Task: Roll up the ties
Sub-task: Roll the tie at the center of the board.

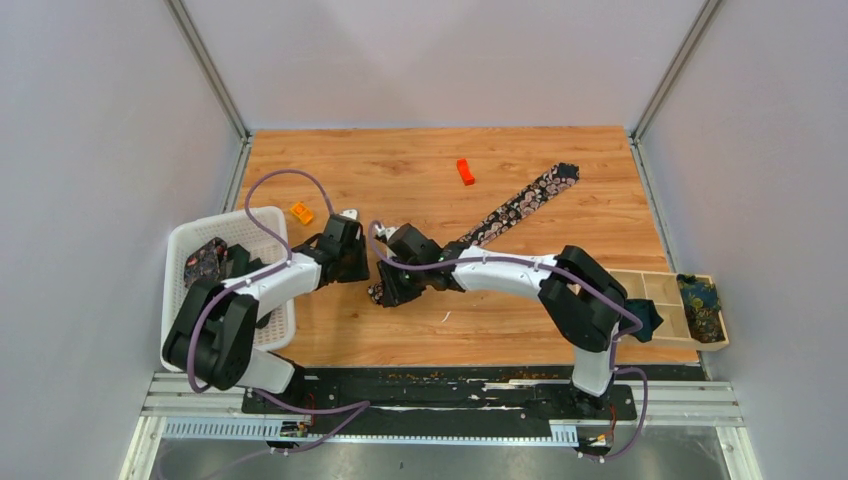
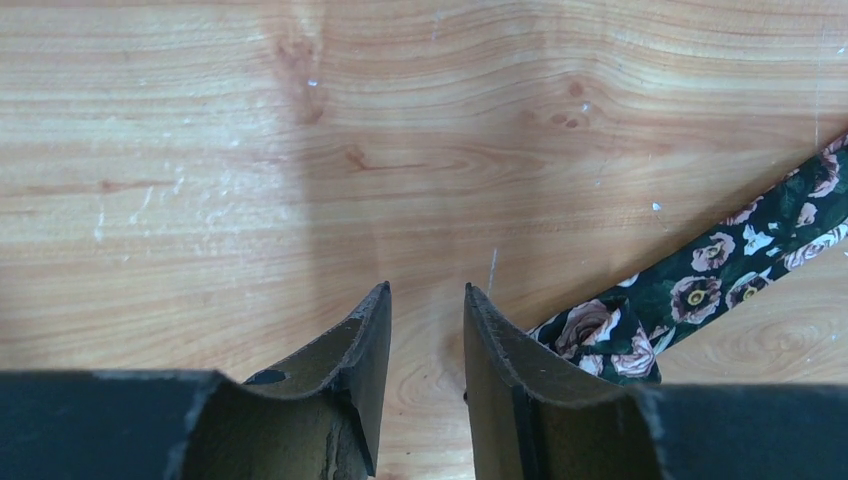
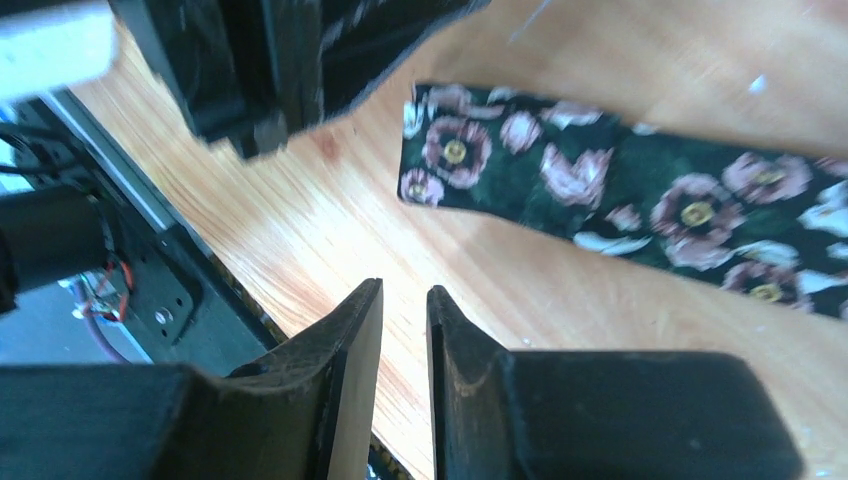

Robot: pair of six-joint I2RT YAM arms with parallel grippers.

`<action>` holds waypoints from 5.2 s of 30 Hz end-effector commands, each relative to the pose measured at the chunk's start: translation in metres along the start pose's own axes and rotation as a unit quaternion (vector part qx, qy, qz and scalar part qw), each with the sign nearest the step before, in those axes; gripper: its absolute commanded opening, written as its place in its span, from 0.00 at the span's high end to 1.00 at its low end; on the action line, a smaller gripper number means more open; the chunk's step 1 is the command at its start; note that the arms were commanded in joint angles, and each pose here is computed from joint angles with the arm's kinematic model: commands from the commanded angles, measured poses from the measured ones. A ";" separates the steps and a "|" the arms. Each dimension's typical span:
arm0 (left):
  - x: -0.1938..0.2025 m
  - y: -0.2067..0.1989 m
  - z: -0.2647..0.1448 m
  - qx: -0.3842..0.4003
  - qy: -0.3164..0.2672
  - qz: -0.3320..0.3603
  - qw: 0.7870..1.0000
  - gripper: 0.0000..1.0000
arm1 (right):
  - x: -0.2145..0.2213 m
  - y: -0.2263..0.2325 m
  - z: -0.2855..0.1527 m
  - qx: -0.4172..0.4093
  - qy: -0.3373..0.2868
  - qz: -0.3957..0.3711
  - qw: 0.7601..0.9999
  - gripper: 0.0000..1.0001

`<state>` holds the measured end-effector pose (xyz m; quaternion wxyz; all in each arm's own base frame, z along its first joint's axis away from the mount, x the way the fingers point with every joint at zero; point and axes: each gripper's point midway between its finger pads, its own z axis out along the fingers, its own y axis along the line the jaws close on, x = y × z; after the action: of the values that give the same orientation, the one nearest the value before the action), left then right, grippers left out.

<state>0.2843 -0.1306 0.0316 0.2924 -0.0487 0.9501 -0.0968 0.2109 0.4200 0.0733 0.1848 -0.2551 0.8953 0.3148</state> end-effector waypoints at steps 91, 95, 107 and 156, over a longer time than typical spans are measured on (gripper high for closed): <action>0.042 -0.034 -0.064 0.188 -0.013 -0.109 0.976 0.33 | -0.024 -0.053 0.029 0.011 -0.007 0.005 1.000 0.84; 0.043 -0.038 -0.059 0.194 -0.013 -0.129 0.972 0.36 | -0.022 -0.055 0.031 0.008 -0.006 0.008 1.000 0.84; 0.042 -0.043 -0.042 0.199 -0.017 -0.219 0.955 0.39 | -0.015 -0.062 0.034 0.005 -0.003 0.014 1.000 0.84; 0.063 -0.006 -0.074 0.091 0.007 -0.162 0.983 1.00 | -0.021 0.012 0.019 -0.014 -0.025 -0.022 0.999 0.81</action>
<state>0.1909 -0.1369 0.0476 0.2627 -0.1871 0.9160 -0.2385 0.2157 0.4368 0.0790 0.2012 -0.2842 0.8748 0.3369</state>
